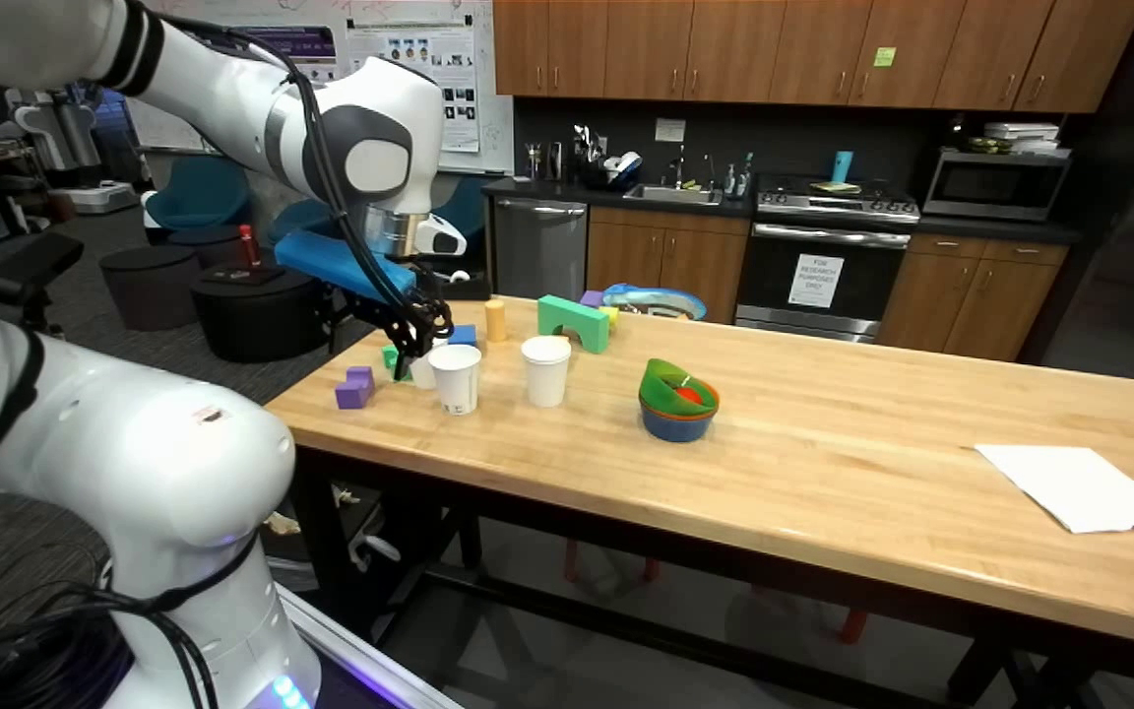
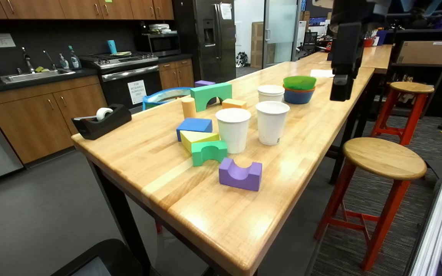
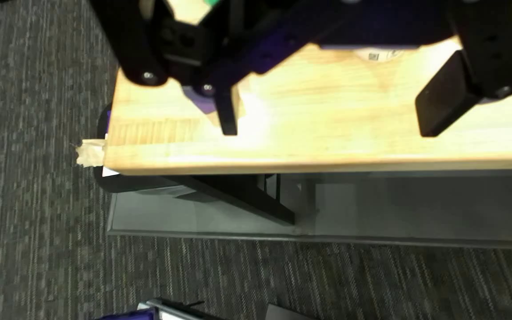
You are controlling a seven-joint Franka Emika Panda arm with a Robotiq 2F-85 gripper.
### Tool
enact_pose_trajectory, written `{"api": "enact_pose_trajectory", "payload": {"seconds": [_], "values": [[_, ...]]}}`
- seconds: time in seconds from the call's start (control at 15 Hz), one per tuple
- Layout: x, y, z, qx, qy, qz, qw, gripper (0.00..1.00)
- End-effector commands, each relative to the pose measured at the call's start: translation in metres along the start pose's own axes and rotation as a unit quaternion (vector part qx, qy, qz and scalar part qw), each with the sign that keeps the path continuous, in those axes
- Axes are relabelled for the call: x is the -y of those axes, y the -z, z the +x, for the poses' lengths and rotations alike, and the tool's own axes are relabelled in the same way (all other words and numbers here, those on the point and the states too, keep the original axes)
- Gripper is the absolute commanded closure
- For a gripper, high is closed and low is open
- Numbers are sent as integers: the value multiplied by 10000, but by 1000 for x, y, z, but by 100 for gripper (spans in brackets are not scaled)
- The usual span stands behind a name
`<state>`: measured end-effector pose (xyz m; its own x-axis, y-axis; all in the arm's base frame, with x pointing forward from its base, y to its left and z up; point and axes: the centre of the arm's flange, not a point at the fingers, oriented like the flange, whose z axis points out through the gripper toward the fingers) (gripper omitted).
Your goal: Put the middle cup and the first left cup in the right cup, respectively
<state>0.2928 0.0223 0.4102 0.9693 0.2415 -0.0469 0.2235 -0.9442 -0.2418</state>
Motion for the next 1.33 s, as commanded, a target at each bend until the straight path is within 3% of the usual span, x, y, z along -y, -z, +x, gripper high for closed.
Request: {"api": "enact_pose_trajectory", "payload": {"seconds": [0.0,0.33,0.6,1.27], "values": [[-7,-4,8,-499,-100,-468,9976,0],[-19,1,29,-1521,-218,-1433,9777,0],[-21,0,46,-1981,-318,-2002,9590,0],[-18,-22,78,-2082,-495,-2827,9350,0]]}}
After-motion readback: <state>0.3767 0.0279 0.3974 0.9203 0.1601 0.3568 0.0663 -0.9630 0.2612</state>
